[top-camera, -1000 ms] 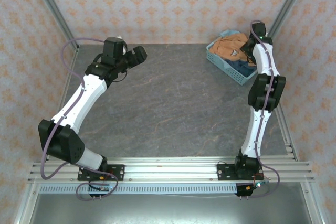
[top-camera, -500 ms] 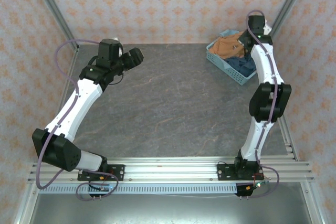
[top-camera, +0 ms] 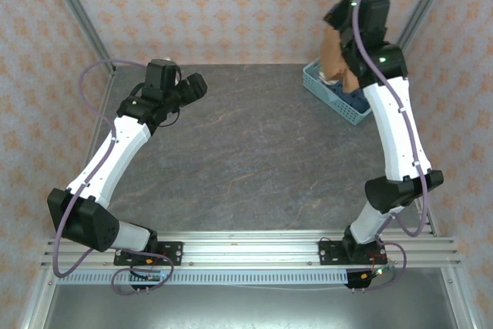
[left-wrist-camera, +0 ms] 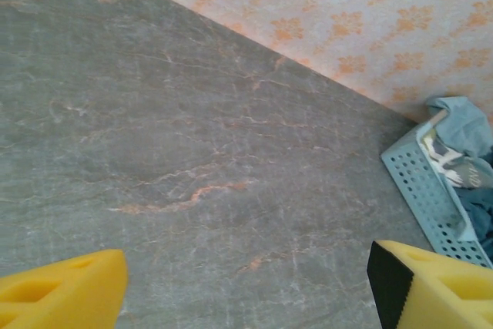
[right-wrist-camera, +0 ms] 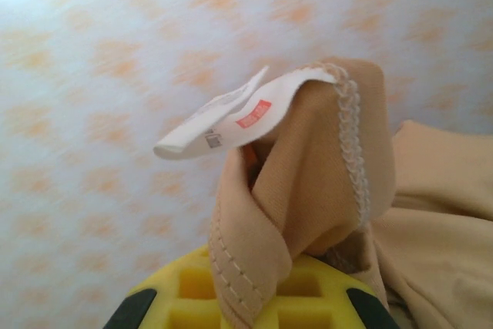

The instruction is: Fold and stack the t-shirts

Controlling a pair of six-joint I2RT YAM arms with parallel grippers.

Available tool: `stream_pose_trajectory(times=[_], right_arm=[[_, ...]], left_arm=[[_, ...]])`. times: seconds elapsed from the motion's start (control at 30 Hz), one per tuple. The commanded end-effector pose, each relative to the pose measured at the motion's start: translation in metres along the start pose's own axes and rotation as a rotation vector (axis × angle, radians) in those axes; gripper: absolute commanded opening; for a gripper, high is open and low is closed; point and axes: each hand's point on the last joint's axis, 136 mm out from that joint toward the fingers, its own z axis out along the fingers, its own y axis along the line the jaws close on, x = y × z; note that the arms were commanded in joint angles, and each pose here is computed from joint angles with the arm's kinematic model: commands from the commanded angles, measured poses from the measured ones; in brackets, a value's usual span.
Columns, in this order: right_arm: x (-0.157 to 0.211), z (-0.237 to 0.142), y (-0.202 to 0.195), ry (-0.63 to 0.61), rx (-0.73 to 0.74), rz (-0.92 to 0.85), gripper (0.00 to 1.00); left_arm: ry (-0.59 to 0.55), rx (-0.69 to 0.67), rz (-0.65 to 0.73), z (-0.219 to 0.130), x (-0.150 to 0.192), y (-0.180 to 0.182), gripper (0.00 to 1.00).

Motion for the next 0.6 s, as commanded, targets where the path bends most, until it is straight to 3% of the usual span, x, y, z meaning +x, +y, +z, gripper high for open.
stream_pose_trajectory(times=[0.0,0.13,0.2,0.23,0.27,0.37,0.57], right_arm=[[0.059,-0.015,0.049,0.147,-0.094,-0.072,0.0],[0.207,-0.011,0.095,0.474,-0.185,-0.108,0.03],[0.288,-0.017,0.119,0.672,-0.275,-0.123,0.39],[0.323,-0.023,0.129,0.768,-0.317,-0.129,0.51],[0.351,-0.03,0.139,0.851,-0.367,-0.14,0.57],[0.387,-0.044,0.144,0.973,-0.399,-0.187,0.64],[0.372,-0.019,0.085,0.932,-0.265,-0.115,0.69]], left_arm=[[-0.042,-0.073,0.013,-0.014,-0.01,0.012,0.84],[-0.043,-0.149,0.0,-0.02,-0.008,0.03,0.87],[-0.037,-0.201,-0.004,-0.025,-0.004,0.044,0.89],[-0.033,-0.22,-0.004,-0.029,-0.002,0.049,0.9],[-0.025,-0.238,-0.001,-0.032,0.001,0.055,0.9],[-0.008,-0.258,0.008,-0.041,0.012,0.068,0.9],[0.12,-0.19,0.024,-0.038,0.055,0.071,0.9]])
